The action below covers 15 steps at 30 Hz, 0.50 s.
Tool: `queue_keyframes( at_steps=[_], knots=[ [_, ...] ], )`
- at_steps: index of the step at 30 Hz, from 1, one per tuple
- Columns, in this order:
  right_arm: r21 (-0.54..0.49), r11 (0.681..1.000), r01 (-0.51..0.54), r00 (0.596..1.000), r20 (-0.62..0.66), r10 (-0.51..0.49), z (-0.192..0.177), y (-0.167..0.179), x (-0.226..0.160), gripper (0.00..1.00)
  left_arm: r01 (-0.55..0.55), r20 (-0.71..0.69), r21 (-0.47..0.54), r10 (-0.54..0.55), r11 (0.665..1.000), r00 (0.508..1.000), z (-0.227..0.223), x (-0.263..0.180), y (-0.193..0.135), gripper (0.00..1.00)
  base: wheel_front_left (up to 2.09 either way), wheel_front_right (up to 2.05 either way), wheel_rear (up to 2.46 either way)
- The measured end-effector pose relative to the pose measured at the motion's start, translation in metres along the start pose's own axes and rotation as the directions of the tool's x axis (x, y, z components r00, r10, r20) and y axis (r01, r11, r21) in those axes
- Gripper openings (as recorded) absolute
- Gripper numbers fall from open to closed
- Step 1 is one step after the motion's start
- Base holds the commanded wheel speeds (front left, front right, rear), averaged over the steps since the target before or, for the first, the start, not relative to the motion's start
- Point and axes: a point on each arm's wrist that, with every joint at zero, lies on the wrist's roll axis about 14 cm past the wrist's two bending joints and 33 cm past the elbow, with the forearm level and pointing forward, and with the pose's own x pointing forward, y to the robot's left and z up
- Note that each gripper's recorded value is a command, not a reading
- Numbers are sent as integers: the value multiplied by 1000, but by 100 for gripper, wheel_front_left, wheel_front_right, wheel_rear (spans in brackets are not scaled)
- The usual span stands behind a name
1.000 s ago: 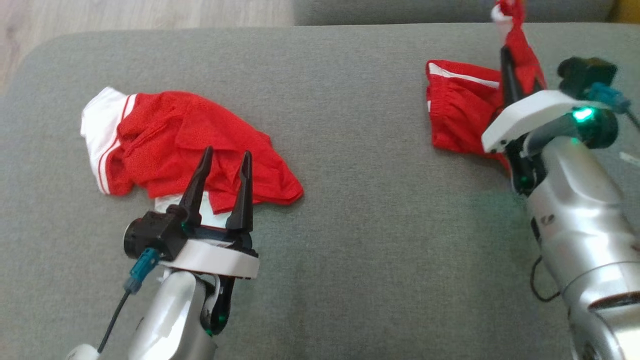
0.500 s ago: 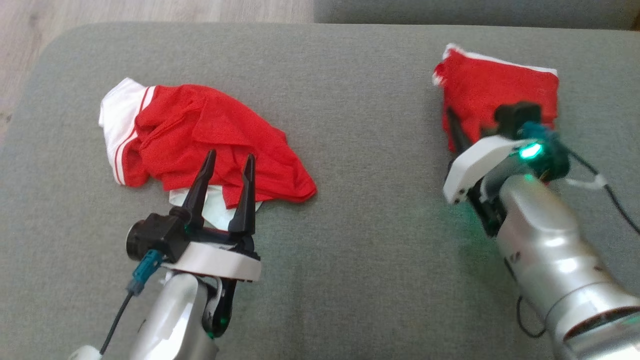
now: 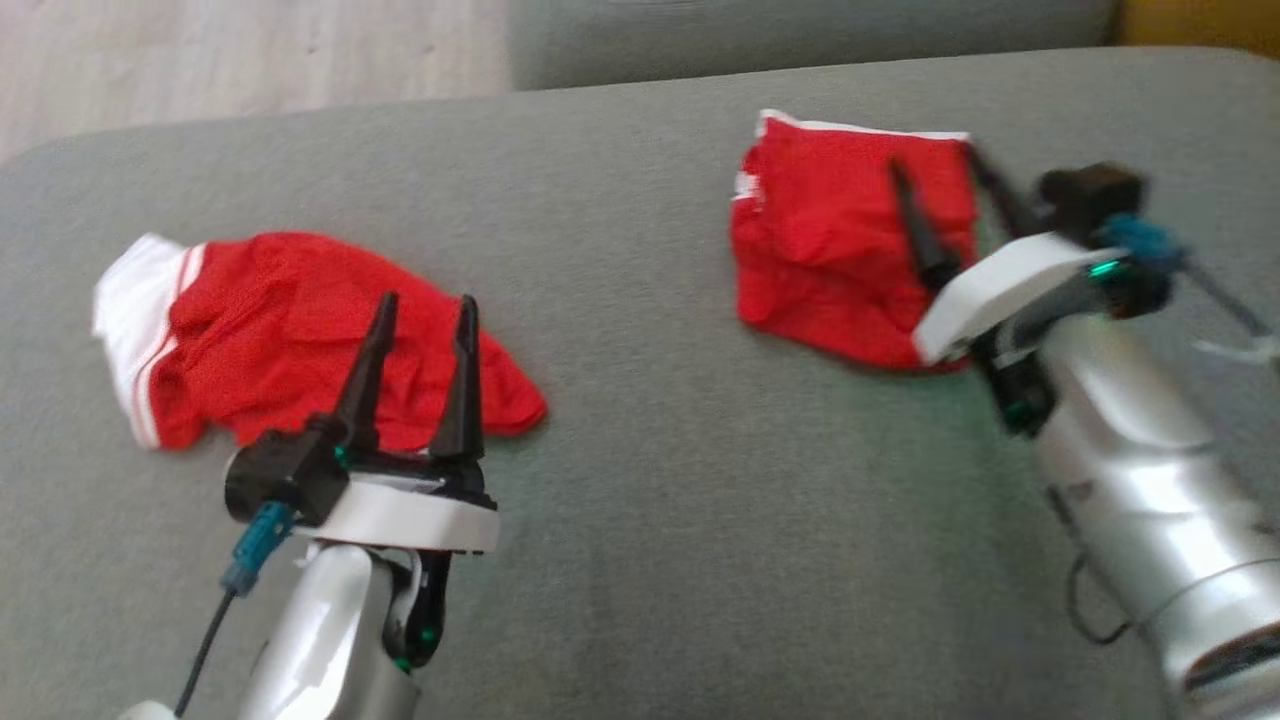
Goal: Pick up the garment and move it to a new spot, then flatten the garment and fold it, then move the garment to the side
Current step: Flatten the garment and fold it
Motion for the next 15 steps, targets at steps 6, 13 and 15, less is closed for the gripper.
queue_keyframes(
  at_steps=[6,13,15],
  knots=[
    [-16,993,120,983,144,-116,51,-57,-27,100,53,35,-8,-53,999,998,9,13,-19,100,0,0,0],
    [-33,963,269,934,251,-253,64,-98,-79,100,115,63,-16,-114,993,991,15,27,-41,100,0,0,0],
    [-33,953,300,926,251,-283,52,-98,-94,100,123,68,-19,-122,992,990,16,29,-44,100,0,0,0]
  ],
)
